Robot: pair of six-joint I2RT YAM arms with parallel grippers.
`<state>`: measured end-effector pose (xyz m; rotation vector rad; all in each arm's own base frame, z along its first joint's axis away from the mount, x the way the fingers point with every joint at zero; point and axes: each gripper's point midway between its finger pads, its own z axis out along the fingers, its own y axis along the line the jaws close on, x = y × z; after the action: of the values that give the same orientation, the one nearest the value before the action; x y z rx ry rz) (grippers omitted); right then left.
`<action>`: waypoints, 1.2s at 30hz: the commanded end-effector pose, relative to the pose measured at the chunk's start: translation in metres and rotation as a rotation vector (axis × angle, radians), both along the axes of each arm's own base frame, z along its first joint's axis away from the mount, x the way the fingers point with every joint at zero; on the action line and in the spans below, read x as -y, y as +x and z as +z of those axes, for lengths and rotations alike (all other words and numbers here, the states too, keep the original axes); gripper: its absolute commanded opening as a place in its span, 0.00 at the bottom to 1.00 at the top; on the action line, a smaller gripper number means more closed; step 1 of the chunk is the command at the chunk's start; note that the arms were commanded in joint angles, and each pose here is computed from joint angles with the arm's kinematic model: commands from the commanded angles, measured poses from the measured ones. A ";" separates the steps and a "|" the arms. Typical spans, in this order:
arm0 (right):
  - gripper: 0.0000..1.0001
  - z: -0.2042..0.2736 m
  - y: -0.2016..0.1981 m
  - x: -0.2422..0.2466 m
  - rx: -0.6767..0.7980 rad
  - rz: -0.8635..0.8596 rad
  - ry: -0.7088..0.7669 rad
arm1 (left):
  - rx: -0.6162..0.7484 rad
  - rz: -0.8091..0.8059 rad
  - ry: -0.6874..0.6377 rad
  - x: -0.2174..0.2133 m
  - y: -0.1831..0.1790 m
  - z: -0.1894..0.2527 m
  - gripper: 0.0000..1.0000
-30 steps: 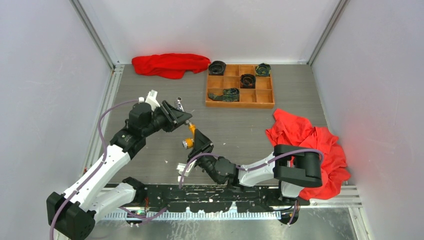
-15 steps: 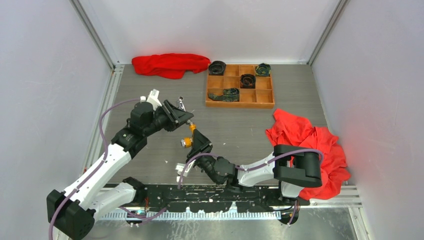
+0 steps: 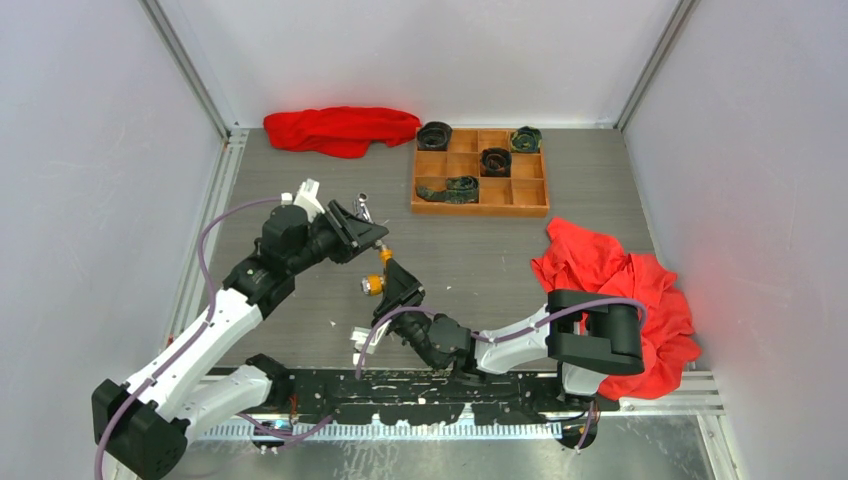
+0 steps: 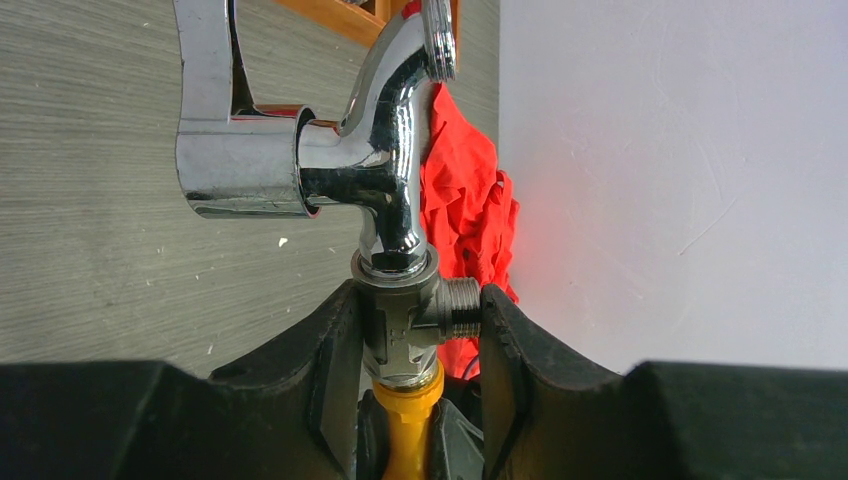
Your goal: Install the water faucets
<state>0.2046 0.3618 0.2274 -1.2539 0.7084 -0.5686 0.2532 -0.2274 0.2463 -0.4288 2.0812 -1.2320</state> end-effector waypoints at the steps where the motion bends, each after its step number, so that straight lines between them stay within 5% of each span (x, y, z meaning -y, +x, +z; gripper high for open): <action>1: 0.01 0.030 0.003 0.005 0.011 -0.003 0.144 | 0.078 -0.137 -0.081 0.019 -0.024 0.037 0.00; 36: 0.01 0.055 -0.012 -0.003 0.084 0.027 0.118 | 0.088 -0.166 -0.055 0.021 -0.034 0.027 0.00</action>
<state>0.1912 0.3704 0.2334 -1.2812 0.6425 -0.5831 0.2408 -0.2329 0.2522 -0.3690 2.0677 -1.2607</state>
